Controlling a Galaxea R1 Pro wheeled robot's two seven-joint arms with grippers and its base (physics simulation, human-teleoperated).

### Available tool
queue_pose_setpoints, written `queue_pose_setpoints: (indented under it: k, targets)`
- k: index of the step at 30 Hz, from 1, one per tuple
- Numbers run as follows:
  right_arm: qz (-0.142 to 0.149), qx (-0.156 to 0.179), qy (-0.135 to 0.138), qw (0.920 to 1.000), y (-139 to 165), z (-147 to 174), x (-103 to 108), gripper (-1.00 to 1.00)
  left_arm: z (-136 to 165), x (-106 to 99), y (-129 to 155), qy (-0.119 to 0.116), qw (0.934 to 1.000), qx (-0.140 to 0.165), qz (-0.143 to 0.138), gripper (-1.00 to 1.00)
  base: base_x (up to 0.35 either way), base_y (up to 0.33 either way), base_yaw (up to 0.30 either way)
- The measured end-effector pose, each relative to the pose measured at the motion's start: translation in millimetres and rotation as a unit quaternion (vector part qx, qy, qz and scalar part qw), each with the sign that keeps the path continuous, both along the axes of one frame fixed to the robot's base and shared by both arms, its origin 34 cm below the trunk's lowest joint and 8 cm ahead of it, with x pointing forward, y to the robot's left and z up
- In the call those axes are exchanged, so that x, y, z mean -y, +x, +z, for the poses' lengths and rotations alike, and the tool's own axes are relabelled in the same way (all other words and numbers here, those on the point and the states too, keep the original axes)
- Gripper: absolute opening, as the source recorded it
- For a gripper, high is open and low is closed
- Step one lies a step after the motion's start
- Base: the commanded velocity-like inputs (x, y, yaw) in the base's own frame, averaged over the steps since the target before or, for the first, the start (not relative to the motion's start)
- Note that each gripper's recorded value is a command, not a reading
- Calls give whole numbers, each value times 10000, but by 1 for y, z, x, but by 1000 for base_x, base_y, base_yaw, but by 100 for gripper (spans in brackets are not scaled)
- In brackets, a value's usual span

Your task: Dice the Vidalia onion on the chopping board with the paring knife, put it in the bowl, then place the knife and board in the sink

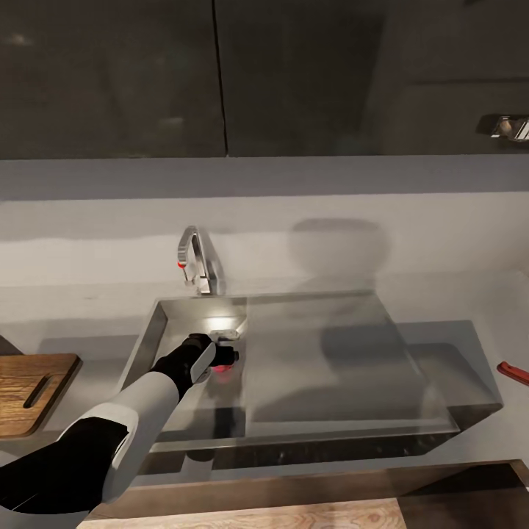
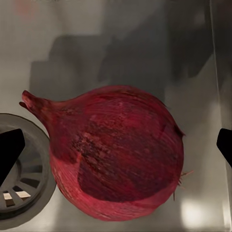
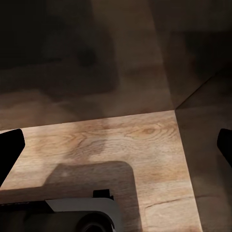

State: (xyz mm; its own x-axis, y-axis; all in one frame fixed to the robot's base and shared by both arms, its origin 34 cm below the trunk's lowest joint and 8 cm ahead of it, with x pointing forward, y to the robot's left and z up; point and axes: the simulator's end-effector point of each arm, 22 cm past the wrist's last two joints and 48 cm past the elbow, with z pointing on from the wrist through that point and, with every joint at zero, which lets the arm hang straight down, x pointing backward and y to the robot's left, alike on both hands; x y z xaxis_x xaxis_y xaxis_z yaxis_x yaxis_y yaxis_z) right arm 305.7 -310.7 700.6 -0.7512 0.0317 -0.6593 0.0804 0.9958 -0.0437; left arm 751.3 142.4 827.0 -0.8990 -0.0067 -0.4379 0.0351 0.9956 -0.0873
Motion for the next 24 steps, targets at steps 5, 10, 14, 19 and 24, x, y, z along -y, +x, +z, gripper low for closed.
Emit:
queue_pose_setpoints:
  k: [5, 10, 14, 19, 24]
  targets:
    - [-8, 0, 1, 10000, 0, 0, 0, 100, 0, 0, 0, 3, 10000, -2, -2, 100, 0, 0, 0]
    - [-20, 0, -2, 10000, 0, 0, 1, 100, 0, 0, 0, 3, 10000, 1, -2, 100, 0, 0, 0]
    - [-24, -17, -8, 10000, -1, -1, 1, 100, -1, 0, 0, 1, 10000, -14, -1, 100, 0, 0, 0]
    - [-26, -52, -10, 10000, -3, -2, 1, 100, -6, 0, -2, 0, 10000, -49, -1, 100, 0, 0, 0]
    - [-26, -89, -10, 10000, -5, -3, 1, 100, -11, 0, -3, 0, 10000, -89, -1, 100, 0, 0, 0]
